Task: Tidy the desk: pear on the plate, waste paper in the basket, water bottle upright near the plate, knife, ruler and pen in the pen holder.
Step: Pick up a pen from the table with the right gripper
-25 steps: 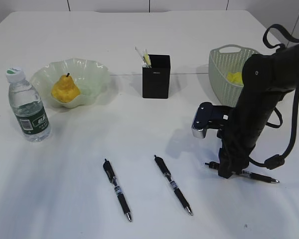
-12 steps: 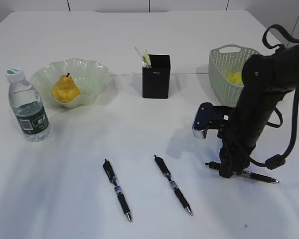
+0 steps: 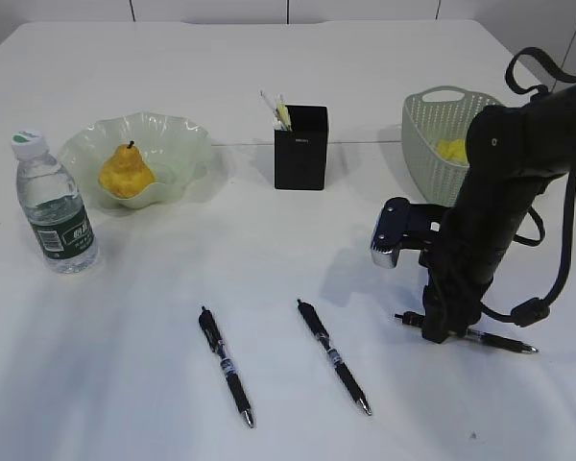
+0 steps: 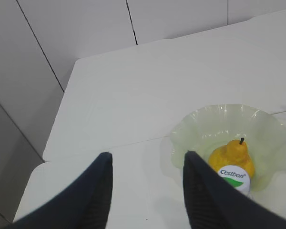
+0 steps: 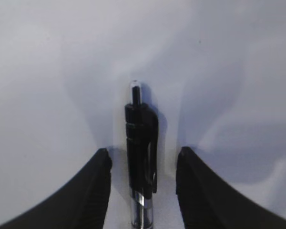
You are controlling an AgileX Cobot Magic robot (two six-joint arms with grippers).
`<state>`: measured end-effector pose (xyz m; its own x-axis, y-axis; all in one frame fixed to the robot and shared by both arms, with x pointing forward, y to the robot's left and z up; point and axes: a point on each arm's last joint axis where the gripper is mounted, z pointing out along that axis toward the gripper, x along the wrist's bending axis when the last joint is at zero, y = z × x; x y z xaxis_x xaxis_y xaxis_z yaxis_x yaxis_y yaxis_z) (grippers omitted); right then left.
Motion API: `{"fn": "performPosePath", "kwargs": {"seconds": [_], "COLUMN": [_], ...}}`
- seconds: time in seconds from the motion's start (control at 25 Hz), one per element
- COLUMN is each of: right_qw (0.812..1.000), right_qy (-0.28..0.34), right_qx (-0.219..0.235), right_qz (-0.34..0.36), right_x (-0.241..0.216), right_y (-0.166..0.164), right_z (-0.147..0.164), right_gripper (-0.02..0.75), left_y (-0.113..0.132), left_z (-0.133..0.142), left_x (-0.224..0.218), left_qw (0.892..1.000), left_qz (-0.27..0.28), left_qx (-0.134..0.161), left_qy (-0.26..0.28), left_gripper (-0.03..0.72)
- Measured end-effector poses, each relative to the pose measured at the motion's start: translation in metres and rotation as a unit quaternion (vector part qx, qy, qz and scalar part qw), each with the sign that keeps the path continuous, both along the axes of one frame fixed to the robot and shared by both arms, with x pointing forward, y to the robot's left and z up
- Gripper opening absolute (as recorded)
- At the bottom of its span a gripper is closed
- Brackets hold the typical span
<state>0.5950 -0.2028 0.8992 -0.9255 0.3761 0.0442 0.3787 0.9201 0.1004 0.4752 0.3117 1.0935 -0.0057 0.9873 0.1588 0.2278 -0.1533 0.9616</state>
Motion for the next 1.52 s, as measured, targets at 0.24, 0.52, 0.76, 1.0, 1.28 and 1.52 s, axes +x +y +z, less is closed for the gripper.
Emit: {"fn": "performPosePath", "kwargs": {"seconds": [0.24, 0.52, 0.76, 1.0, 1.28, 1.52], "right_qw": [1.0, 1.0, 1.0, 1.0, 1.0, 1.0], "right_qy": [-0.004, -0.001, 0.002, 0.008, 0.009, 0.009], "right_qx": [0.001, 0.0, 0.001, 0.001, 0.001, -0.003], "right_qz": [-0.001, -0.007, -0.011, -0.011, -0.011, -0.008], "right_x": [0.0008, 0.0019, 0.0018, 0.0019, 0.0018, 0.0017], "right_y": [0.0001, 0.0004, 0.0006, 0.0009, 0.0009, 0.0003], "right_z": [0.0, -0.0035, -0.0037, -0.0041, -0.0041, -0.0042], "right_gripper": [0.339, 0.339, 0.339, 0.339, 0.339, 0.323], "left_y": [0.0, 0.0, 0.0, 0.0, 0.0, 0.0], "left_z": [0.0, 0.0, 0.0, 0.0002, 0.0002, 0.0002], "left_x": [0.0, 0.0, 0.0, 0.0, 0.0, 0.0], "left_qw": [1.0, 1.0, 1.0, 1.0, 1.0, 1.0], "left_qz": [0.0, 0.0, 0.0, 0.0, 0.0, 0.0], "left_qx": [0.0, 0.0, 0.0, 0.0, 0.0, 0.0], "left_qy": [0.0, 0.0, 0.0, -0.001, -0.001, -0.001], "left_gripper": [0.341, 0.341, 0.341, 0.341, 0.341, 0.341]}}
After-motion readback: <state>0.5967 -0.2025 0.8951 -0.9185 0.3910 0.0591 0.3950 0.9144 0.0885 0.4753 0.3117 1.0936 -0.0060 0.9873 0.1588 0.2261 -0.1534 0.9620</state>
